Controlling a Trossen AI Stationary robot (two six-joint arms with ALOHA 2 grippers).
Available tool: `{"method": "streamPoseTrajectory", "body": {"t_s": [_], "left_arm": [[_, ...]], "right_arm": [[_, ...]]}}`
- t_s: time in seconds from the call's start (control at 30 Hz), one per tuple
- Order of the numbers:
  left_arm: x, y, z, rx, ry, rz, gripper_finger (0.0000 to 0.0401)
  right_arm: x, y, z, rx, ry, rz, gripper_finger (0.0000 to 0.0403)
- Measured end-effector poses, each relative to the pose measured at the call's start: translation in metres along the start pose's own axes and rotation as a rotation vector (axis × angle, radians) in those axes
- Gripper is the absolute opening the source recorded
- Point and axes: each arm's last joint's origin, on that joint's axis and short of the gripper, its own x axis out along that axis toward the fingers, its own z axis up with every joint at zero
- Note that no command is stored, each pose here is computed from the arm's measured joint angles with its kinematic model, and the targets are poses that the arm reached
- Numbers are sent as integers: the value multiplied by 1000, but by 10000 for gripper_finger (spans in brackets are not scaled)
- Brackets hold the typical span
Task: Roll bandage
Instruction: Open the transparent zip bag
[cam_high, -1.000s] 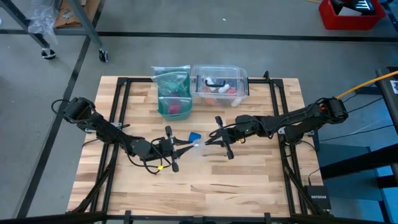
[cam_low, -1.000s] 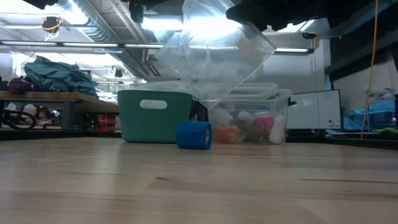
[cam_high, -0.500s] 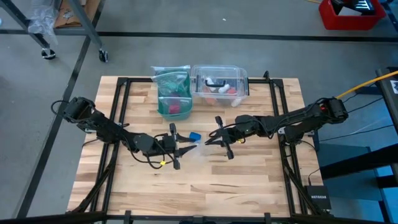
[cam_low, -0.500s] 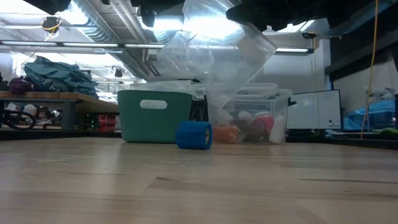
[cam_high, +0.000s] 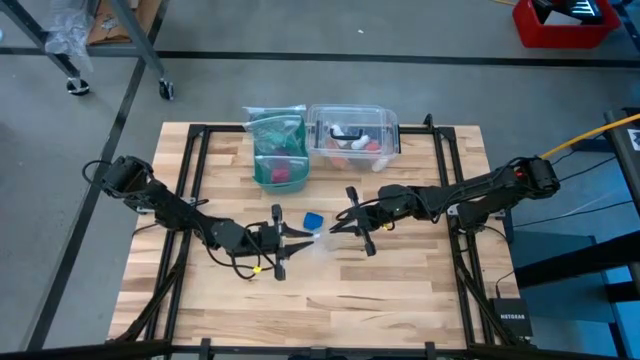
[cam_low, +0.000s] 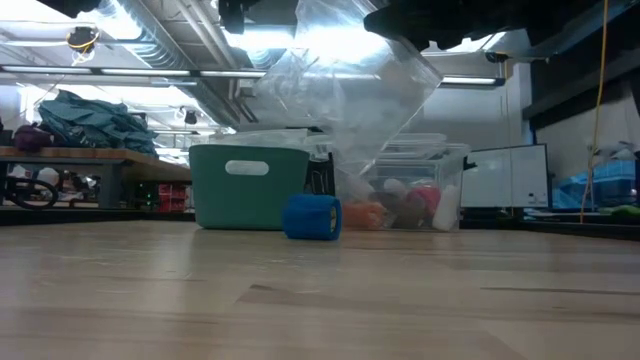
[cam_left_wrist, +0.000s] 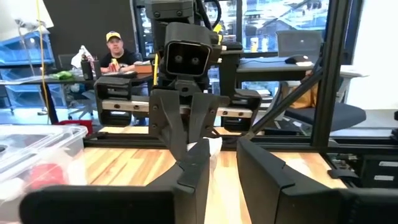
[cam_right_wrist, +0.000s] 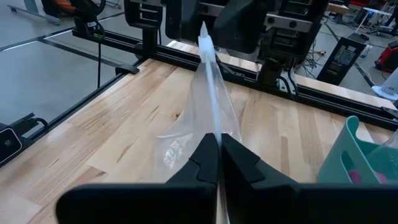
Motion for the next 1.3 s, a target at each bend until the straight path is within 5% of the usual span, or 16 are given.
{"method": "streamPoseTrajectory", "body": {"t_s": [0.23,0.43,0.7,1.13,1.3], "left_arm": [[2,4,0,-1,0,16,59],[3,4,0,0,0,17,8],[2,4,0,-17,1,18,2],[2,3,-6,-48,46,16,0],[3,4,-6,-49,46,19,0]], "right_arm": [[0,0,0,0,0,0,9],[0,0,0,0,0,0,9],[0,-1,0,0,5,-32,15],[0,-3,8,-12,-77,-85,151],[-1,-3,15,-25,-154,-49,172]]}}
